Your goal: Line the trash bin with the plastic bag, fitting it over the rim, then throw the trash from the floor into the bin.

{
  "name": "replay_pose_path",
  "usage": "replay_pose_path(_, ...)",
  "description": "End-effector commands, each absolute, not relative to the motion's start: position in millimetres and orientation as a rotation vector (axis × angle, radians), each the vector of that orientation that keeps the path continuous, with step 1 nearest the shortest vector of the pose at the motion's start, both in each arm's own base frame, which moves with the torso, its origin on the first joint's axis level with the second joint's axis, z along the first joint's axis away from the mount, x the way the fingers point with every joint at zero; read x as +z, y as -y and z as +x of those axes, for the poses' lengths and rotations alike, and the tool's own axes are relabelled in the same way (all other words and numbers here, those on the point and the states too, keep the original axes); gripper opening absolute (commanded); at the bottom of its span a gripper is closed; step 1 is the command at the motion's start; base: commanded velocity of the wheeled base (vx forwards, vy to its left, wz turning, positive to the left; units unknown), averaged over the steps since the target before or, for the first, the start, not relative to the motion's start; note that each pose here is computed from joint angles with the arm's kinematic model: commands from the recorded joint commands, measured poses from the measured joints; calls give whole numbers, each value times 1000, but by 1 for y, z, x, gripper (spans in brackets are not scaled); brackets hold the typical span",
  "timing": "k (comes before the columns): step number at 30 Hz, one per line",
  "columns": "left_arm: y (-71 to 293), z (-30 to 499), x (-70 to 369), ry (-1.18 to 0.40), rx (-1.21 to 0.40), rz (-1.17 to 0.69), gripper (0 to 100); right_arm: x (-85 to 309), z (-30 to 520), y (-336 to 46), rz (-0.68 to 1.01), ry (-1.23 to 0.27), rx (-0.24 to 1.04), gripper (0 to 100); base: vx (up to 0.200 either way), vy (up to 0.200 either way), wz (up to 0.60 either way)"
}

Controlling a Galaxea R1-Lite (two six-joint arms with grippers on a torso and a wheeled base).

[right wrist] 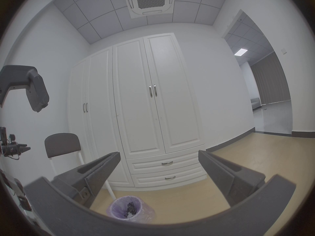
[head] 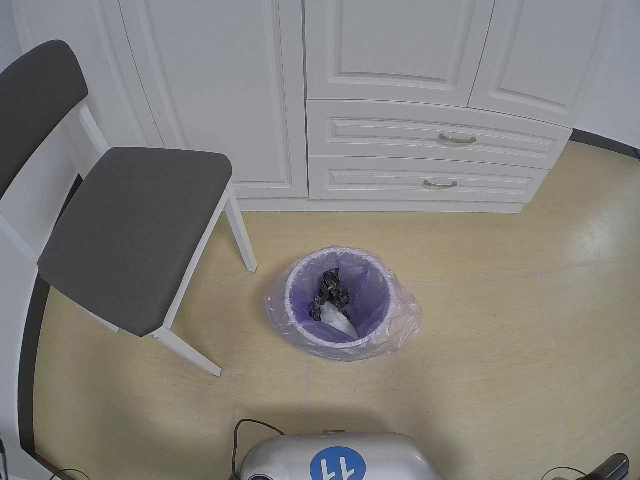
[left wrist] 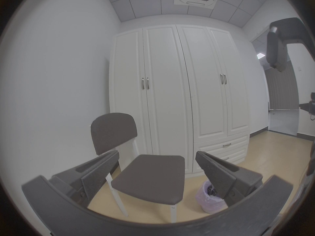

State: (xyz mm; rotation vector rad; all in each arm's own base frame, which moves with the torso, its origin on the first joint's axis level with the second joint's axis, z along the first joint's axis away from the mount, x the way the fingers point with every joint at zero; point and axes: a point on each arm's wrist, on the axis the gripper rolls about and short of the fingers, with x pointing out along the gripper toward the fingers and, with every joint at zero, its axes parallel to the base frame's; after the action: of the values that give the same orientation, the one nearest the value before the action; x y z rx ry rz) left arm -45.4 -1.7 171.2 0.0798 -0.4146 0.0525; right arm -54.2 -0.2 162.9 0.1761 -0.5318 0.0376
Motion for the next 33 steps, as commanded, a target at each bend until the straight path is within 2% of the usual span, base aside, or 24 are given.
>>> replay_pose_path(1, 0, -38, 128, 347, 41, 67, 100, 154, -51, 0, 172, 515, 34, 100, 0, 0, 0)
replay_pose_path(5, -1, -26, 101, 249, 42, 48, 100, 144, -45, 0, 137, 477, 22, 100, 0, 0, 0)
replay_pose_path(11, -1, -24, 92, 164, 38, -6, 100, 137, -41, 0, 118, 448, 16, 100, 0, 0, 0)
replay_pose_path(13, -1, -23, 81, 56, 41, -15, 100, 130, -38, 0, 118, 422, 14, 100, 0, 0, 0)
replay_pose_path(15, -1, -23, 78, 27, 52, -25, 100, 124, -35, 0, 116, 401, 9, 100, 0, 0, 0)
replay_pose_path(24, -1, -23, 76, 7, 44, -35, 100, 110, -29, 1, 41, 344, -26, 100, 0, 0, 0)
replay_pose_path(33, -1, -23, 76, 5, 44, -22, 100, 92, -24, 1, 37, 162, -57, 100, 0, 0, 0)
